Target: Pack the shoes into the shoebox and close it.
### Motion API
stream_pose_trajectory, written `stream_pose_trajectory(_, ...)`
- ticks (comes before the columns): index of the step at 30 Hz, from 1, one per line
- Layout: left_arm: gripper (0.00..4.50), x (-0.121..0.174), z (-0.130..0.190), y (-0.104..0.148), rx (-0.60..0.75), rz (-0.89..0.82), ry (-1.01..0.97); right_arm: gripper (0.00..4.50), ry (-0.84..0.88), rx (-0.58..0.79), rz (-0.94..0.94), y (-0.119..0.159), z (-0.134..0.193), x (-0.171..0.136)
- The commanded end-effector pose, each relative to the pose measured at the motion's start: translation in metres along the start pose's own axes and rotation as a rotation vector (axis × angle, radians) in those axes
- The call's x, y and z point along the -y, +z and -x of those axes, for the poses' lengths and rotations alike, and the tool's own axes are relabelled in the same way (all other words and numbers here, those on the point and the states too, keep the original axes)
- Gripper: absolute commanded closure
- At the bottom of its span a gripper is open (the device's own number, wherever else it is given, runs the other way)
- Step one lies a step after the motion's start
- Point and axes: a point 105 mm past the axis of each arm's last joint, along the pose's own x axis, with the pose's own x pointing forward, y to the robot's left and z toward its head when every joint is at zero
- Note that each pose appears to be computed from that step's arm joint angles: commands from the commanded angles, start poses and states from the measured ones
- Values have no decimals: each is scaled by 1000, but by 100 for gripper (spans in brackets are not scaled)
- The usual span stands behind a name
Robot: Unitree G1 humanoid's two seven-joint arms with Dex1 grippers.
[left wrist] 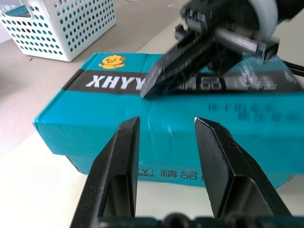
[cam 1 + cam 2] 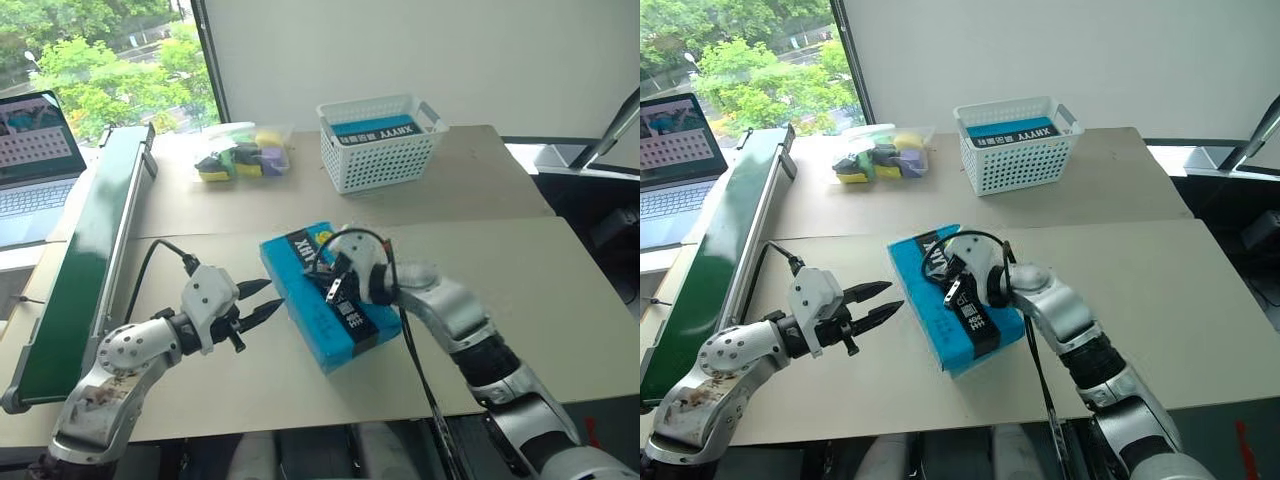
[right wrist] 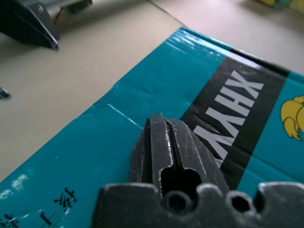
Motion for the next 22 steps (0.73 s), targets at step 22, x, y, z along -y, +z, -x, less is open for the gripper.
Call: stream_pose_trajectory(22, 258, 15, 23, 7, 14, 65, 57, 446, -8, 343, -268, 75, 71, 34)
